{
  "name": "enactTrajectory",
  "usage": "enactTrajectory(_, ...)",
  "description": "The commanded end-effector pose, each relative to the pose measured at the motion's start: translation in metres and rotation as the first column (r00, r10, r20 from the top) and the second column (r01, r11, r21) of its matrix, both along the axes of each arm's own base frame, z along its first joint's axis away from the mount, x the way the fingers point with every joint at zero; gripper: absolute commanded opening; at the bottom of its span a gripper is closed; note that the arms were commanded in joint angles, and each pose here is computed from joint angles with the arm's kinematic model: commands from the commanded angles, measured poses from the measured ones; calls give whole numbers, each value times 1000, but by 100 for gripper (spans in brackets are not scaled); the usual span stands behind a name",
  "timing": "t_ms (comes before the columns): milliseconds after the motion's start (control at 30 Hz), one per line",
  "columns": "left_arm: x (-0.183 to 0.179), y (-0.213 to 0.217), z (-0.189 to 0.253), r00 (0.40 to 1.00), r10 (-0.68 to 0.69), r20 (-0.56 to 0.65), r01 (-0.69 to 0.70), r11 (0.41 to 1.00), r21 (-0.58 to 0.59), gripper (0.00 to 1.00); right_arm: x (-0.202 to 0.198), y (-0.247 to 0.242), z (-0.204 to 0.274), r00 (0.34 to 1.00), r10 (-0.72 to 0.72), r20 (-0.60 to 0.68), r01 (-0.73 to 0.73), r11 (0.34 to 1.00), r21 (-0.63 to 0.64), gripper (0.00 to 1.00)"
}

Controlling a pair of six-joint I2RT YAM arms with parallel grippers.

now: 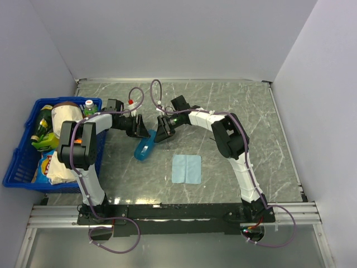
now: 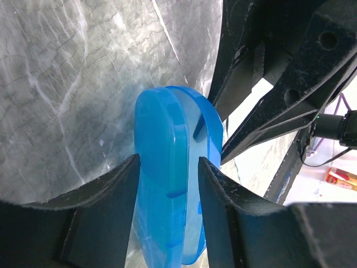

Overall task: Organize the sunglasses
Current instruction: Close the opened sunglasses case at the center of the board.

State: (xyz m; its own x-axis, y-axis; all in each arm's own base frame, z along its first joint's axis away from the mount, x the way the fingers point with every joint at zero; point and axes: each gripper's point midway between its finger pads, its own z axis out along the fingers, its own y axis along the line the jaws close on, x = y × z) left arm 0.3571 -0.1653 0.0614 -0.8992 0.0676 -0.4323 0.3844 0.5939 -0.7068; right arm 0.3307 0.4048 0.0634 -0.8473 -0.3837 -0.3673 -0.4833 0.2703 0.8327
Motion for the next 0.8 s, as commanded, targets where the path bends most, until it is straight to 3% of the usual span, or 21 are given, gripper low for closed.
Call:
enactTrajectory(0,-15,-11,33,998,-56,10,57,992,-116,52,14,15,2,997,-11,80,10,1000,19,38)
enactTrajectory(200,-12,-7,21,999,-28,-32,24,993,-118,45,13,13,-3,997,-10,77,9,1000,12,38)
enactTrajectory(767,-14,4,19,997,-24,-75,10,981,-194,51,15,12,-9,996,-11,90,12,1000,-8,38)
